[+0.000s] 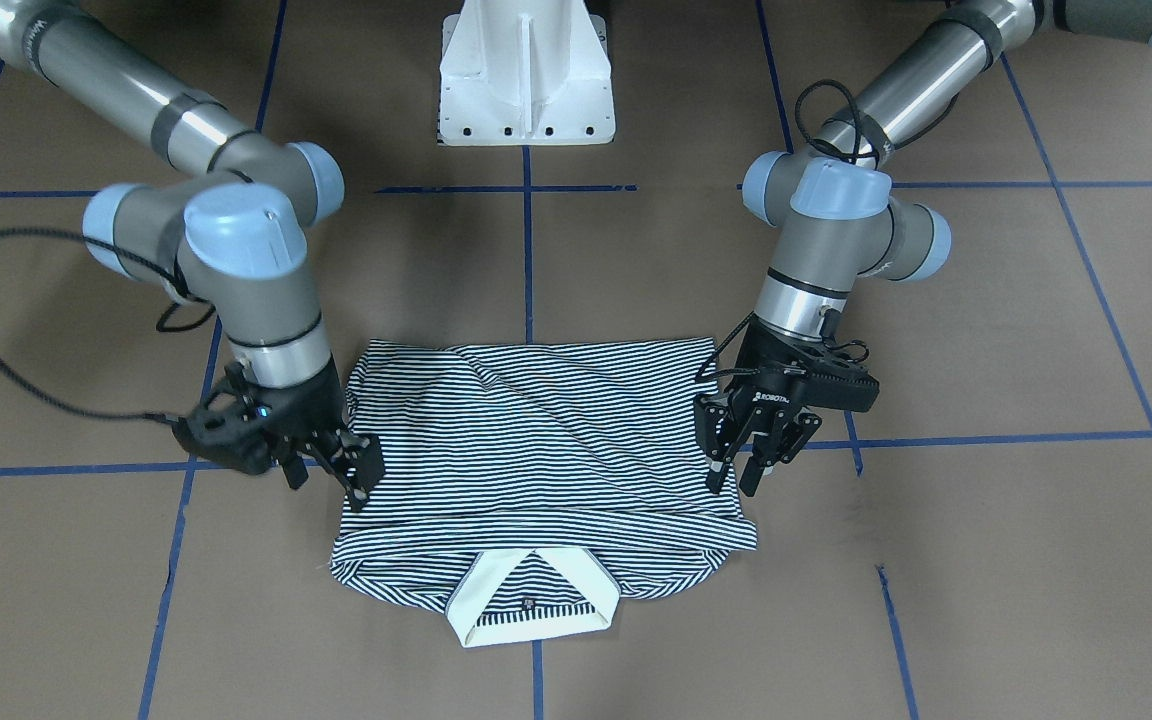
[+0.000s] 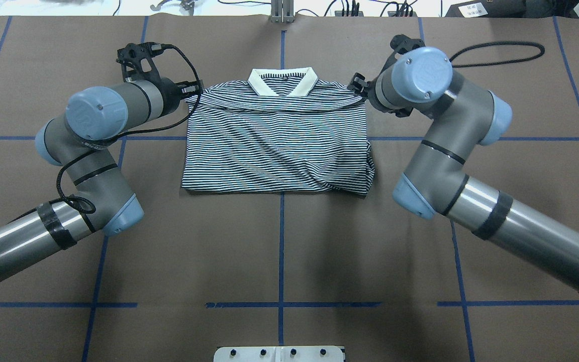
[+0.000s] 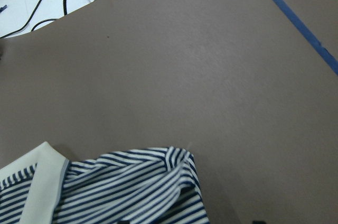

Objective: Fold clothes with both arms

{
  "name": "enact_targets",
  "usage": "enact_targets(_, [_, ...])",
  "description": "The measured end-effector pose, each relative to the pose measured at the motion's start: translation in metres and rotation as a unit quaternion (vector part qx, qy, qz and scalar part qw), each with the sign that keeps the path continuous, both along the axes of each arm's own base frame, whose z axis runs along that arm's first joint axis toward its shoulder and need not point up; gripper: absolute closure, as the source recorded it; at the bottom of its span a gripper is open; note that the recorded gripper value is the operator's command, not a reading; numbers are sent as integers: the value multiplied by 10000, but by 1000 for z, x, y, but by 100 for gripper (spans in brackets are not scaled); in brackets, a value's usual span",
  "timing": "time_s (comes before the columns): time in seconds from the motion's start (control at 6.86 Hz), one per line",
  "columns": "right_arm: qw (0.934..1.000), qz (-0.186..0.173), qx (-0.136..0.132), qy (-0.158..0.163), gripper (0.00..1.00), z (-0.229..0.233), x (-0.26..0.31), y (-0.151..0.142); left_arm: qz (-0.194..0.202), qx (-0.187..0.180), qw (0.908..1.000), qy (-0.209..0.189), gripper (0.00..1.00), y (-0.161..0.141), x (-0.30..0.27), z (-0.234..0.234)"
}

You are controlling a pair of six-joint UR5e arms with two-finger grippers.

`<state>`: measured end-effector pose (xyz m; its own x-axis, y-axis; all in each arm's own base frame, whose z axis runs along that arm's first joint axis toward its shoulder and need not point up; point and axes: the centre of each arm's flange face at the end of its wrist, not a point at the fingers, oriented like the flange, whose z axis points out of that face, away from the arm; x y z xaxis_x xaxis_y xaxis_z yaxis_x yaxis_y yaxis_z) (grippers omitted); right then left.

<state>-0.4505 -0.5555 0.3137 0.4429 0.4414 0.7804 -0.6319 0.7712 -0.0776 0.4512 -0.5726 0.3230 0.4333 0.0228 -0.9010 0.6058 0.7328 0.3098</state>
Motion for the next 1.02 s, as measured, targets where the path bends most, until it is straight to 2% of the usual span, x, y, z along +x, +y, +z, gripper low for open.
enact_targets(0.29, [9981, 328, -263, -444, 18, 1, -18, 83, -5, -12, 10000, 7, 53, 0, -1, 1])
enact_targets(0.44, [9976, 412, -305, -473, 18, 6, -32, 109, -18, -23, 10000, 27, 52, 0, -2, 1])
enact_targets(0.58, [9977, 419, -349, -410, 20, 17, -41, 125, -40, -47, 10000, 52, 51, 1, -2, 1])
enact_targets(1.02, [9982, 336, -405, -303, 35, 31, -52, 143, -76, -87, 9999, 50, 50, 3, -4, 7])
